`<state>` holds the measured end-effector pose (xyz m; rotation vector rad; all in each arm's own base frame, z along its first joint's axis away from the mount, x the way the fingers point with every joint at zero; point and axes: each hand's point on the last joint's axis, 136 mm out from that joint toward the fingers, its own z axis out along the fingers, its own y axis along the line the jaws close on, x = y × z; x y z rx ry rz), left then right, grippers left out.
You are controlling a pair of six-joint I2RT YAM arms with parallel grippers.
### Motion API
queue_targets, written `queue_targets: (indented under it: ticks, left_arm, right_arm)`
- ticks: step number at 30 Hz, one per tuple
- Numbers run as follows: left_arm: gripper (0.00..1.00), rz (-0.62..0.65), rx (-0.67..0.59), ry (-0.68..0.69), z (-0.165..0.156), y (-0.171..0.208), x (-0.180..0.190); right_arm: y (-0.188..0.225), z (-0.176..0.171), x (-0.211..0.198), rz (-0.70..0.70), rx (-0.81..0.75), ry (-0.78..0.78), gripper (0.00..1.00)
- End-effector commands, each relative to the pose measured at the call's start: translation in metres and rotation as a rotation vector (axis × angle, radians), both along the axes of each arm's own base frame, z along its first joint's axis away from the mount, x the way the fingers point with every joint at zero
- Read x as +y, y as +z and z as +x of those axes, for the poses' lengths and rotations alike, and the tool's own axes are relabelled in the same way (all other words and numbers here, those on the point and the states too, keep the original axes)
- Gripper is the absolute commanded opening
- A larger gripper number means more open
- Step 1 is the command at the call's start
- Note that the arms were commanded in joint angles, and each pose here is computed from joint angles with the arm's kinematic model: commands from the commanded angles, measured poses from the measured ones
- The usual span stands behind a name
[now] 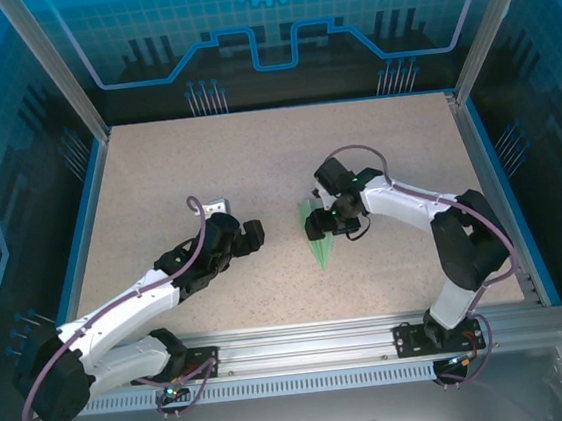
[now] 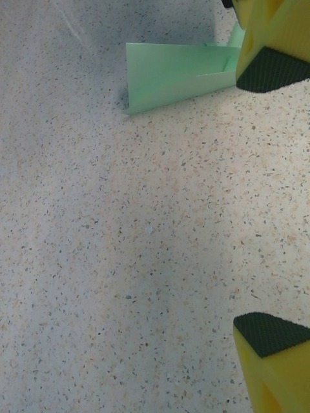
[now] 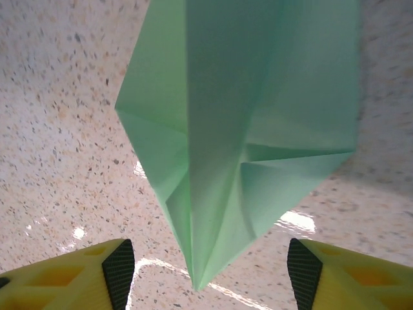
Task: Fold a paper plane with a square sheet of paper (fold left side to right side)
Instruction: Turn over the paper plane at the center of the table.
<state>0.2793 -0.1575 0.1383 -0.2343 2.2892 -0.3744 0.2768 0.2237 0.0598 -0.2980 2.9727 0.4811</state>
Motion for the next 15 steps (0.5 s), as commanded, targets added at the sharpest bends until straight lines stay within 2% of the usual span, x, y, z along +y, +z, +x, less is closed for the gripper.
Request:
queue_targets:
  ticks: [1, 5, 15]
  left_arm:
    - [0.97, -0.02, -0.005, 0.013, 0.0, 0.0, 0.002]
    - [0.98, -0.014, 0.0, 0.012, -0.001, -0.001, 0.002]
    - [0.99, -0.011, 0.005, 0.006, -0.001, -0.003, 0.002]
  right_arm:
    - [-0.006, -0.006, 0.013, 0.009, 0.033, 0.018, 0.67]
    - [-0.014, -0.005, 0.015, -0.028, 0.041, 0.025, 0.65]
    - [-0.024, 0.002, 0.013, -0.101, 0.039, 0.025, 0.38]
